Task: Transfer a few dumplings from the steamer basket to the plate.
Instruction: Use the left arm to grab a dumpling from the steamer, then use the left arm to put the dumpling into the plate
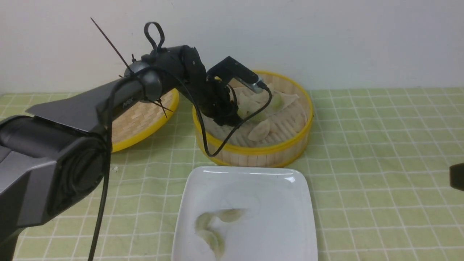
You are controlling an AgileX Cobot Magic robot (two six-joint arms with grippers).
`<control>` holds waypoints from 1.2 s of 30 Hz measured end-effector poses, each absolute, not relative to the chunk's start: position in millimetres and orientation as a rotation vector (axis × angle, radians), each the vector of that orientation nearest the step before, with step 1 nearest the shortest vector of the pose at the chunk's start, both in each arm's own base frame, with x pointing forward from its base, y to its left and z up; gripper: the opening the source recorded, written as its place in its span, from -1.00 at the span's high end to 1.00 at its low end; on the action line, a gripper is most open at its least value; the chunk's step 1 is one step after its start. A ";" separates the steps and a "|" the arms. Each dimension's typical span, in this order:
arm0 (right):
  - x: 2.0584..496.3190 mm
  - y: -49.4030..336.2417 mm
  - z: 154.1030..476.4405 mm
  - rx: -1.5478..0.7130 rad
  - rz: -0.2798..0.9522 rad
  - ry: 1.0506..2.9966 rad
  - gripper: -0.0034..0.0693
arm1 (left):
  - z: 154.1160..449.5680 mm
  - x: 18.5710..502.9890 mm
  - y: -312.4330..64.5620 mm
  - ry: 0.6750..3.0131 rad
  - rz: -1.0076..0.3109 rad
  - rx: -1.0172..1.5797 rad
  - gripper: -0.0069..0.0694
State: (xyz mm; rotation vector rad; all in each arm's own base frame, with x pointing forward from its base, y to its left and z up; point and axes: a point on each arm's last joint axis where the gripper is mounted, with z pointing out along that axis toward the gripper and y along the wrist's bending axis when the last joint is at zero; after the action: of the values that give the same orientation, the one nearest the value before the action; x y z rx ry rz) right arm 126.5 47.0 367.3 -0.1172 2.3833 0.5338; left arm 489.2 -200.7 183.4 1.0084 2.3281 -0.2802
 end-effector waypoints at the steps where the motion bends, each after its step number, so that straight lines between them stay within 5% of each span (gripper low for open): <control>1: 126.5 47.0 367.3 -0.117 0.534 2.383 0.94 | 199.6 485.0 -199.6 2.323 -0.286 1.004 0.25; 9: 126.2 47.0 367.1 -0.118 0.534 2.387 0.94 | 315.3 428.7 -184.0 2.385 -0.388 0.969 0.25; 15: 126.3 47.0 367.2 -0.118 0.534 2.386 0.94 | 346.9 398.4 -180.3 2.451 -0.525 0.908 0.25; 20: 126.6 46.9 367.7 -0.117 0.533 2.381 0.94 | 321.9 385.7 -181.2 2.576 -0.590 0.865 0.25; 29: 126.6 46.9 367.7 -0.118 0.532 2.381 0.94 | 199.4 355.8 -207.1 2.916 -0.571 0.974 0.25; 36: 128.2 47.1 367.3 -0.122 0.531 2.380 0.94 | 169.7 364.6 -209.7 2.934 -0.500 0.978 0.22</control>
State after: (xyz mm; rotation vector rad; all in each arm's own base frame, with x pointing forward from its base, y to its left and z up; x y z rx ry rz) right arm 128.2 47.1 367.3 -0.1222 2.3801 0.5305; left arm 364.6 -209.7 169.7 0.9777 2.9339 -0.5001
